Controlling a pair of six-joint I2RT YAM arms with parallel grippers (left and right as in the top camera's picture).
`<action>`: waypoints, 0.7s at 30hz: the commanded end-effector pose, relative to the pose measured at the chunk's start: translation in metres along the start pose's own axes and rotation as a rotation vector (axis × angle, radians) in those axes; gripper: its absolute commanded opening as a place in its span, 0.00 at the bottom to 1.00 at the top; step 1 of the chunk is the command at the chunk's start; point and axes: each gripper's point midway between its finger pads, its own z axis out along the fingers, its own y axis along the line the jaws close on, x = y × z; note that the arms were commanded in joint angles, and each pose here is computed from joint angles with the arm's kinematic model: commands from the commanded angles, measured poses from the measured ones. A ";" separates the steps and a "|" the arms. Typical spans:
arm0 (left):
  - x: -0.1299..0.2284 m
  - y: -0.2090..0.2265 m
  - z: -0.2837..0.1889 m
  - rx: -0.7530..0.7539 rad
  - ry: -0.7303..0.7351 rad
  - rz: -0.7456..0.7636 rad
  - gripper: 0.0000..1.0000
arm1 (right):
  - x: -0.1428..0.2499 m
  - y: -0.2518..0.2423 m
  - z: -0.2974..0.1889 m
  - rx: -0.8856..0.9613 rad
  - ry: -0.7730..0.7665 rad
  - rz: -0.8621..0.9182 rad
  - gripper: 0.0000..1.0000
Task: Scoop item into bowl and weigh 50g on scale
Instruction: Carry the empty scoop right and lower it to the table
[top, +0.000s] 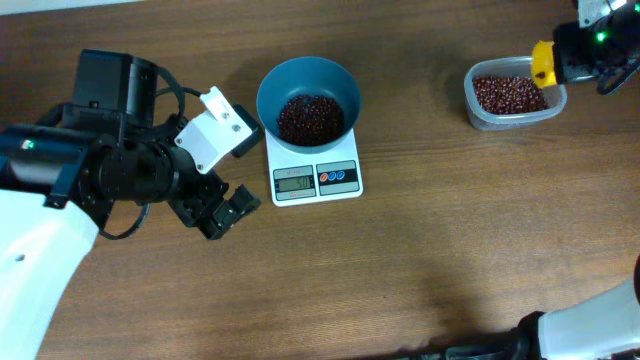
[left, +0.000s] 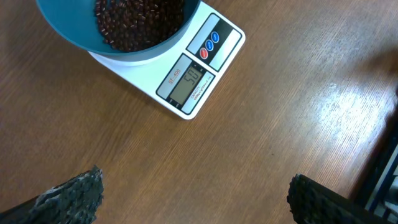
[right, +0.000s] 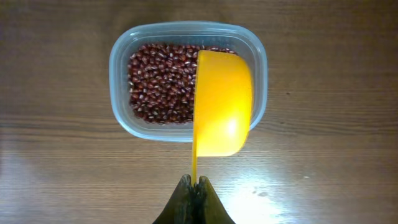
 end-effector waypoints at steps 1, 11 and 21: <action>0.000 -0.002 0.001 0.009 -0.001 -0.011 0.99 | -0.002 -0.007 0.003 0.178 0.039 -0.085 0.04; 0.000 -0.002 0.001 0.009 -0.001 -0.011 0.99 | -0.015 -0.044 -0.139 0.111 -0.326 0.512 0.04; 0.000 -0.002 0.001 0.009 -0.001 -0.011 0.99 | 0.090 0.055 -0.081 -0.627 -0.194 0.706 0.04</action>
